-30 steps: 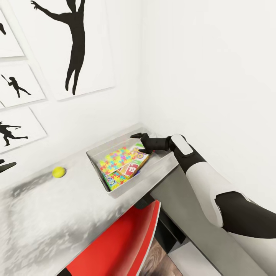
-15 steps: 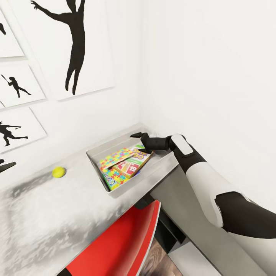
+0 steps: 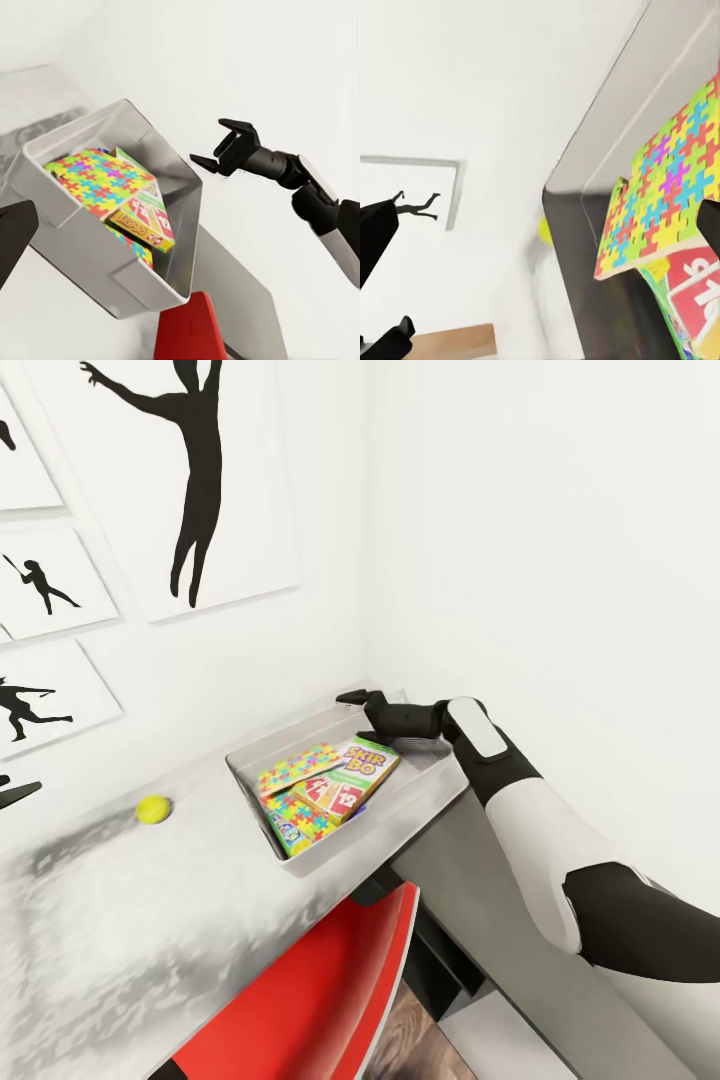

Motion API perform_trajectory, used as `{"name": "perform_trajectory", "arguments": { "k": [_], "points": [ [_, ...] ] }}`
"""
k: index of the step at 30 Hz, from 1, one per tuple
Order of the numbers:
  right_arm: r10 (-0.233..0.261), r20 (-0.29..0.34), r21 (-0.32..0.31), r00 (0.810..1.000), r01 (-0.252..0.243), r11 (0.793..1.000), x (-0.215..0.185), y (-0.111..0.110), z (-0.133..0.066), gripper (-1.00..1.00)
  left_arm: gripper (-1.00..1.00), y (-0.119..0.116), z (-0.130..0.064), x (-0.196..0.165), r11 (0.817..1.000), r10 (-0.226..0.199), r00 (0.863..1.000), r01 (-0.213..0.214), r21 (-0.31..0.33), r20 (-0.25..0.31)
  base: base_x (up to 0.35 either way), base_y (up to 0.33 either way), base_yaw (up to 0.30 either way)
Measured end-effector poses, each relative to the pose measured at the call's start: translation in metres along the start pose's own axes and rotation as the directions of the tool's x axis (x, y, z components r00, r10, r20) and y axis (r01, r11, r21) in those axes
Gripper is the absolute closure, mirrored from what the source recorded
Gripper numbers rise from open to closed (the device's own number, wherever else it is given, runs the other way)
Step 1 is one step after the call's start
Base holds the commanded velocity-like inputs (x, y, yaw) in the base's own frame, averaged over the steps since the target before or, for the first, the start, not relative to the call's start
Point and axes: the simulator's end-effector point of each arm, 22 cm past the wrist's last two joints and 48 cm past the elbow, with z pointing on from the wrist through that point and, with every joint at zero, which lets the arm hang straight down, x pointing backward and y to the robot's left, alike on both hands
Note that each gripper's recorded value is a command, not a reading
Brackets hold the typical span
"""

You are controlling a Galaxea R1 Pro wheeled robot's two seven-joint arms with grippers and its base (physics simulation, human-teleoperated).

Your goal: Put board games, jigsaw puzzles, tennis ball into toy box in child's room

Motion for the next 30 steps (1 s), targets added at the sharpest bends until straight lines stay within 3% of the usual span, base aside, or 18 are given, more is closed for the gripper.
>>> {"name": "perform_trajectory", "arguments": {
  "k": [11, 19, 30],
  "points": [
    [-0.062, 0.025, -0.041, 0.998, 0.063, 0.997, -0.006, 0.031, -0.005, -1.00, -1.00, -0.009, 0.000, -0.005, 0.999, -0.001, 1.000, 0.000, 0.039, 0.021, 0.000, 0.000, 0.000],
    [-0.076, 0.038, -0.049, 0.996, 0.078, 0.996, -0.009, 0.037, -0.006, -1.00, -1.00, -0.009, 0.000, -0.005, 0.999, 0.000, 1.000, 0.000, 0.039, 0.022, -0.007, 0.000, 0.004],
    [-0.076, 0.038, -0.048, 0.996, 0.078, 0.996, -0.009, 0.037, -0.005, -1.00, -1.00, -0.008, 0.000, -0.005, 0.999, 0.000, 1.000, 0.000, 0.038, 0.023, -0.100, 0.000, 0.241]
  ]
}}
